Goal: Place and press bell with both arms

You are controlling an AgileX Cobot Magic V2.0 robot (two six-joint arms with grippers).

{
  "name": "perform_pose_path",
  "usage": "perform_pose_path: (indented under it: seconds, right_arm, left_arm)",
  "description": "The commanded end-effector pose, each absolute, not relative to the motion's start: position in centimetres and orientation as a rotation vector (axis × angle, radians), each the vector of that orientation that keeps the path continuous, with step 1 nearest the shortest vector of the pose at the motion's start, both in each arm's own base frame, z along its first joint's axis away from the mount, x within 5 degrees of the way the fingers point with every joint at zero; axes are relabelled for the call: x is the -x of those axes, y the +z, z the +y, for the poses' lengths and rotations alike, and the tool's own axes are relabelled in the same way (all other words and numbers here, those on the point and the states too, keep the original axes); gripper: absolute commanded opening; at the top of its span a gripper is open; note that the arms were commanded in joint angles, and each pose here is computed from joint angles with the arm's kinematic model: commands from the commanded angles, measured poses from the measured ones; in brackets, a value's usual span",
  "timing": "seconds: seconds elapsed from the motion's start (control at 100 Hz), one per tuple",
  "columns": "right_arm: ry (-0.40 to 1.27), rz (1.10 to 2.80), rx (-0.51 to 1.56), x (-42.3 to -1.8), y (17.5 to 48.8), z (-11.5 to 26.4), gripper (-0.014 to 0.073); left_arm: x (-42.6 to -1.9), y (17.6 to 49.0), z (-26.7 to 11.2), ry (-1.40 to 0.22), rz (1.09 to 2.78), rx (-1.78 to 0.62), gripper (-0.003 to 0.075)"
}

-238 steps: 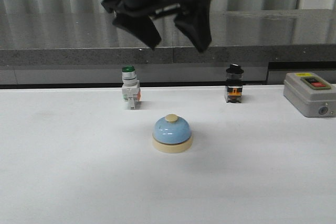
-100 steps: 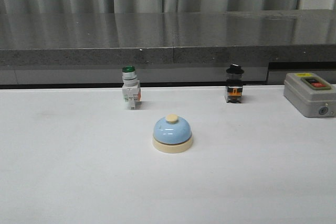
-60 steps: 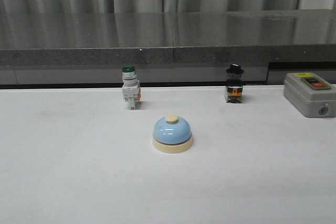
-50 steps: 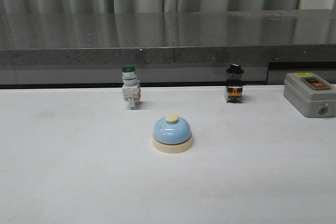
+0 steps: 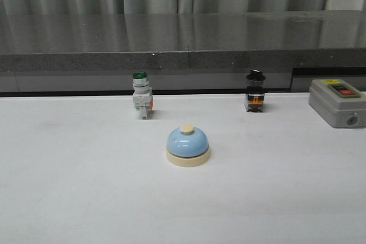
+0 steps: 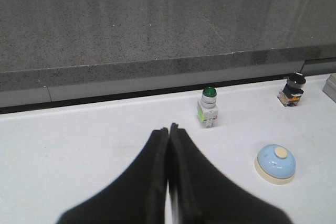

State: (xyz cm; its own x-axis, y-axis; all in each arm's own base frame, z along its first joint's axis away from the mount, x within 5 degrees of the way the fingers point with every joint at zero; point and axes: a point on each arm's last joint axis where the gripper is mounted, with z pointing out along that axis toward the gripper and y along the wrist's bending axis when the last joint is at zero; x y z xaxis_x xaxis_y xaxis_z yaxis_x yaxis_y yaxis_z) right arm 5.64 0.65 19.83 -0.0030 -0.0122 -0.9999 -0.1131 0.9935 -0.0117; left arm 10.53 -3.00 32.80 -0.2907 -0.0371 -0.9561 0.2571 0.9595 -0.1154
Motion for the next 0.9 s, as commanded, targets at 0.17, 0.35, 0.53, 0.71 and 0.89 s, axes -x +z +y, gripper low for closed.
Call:
perform_pose_path:
  seconds: [0.17, 0.35, 0.53, 0.71, 0.89]
  right_arm:
    - [0.075, 1.453, 0.087, -5.4, 21.2, 0.6, -0.0060]
    - [0.075, 1.453, 0.087, -5.4, 21.2, 0.6, -0.0060]
    - [0.075, 1.453, 0.087, -5.4, 21.2, 0.6, -0.0060]
    - [0.075, 1.453, 0.087, -5.4, 21.2, 0.6, -0.0060]
    - [0.075, 1.453, 0.087, -5.4, 21.2, 0.6, -0.0060]
  left_arm:
    - [-10.9, 33.8, -2.5, -0.203, 1.636, -0.159, -0.0020]
    - [-9.9, 30.8, -2.0, -0.153, 1.572, -0.152, -0.0020]
    - [-8.3, 26.8, -1.2, -0.159, 1.544, -0.070, -0.0020]
    - [-6.8, 22.6, -0.7, -0.100, 1.536, -0.057, -0.0020]
    - [-5.7, 20.4, -0.6, -0.111, 1.480, -0.041, -0.0020]
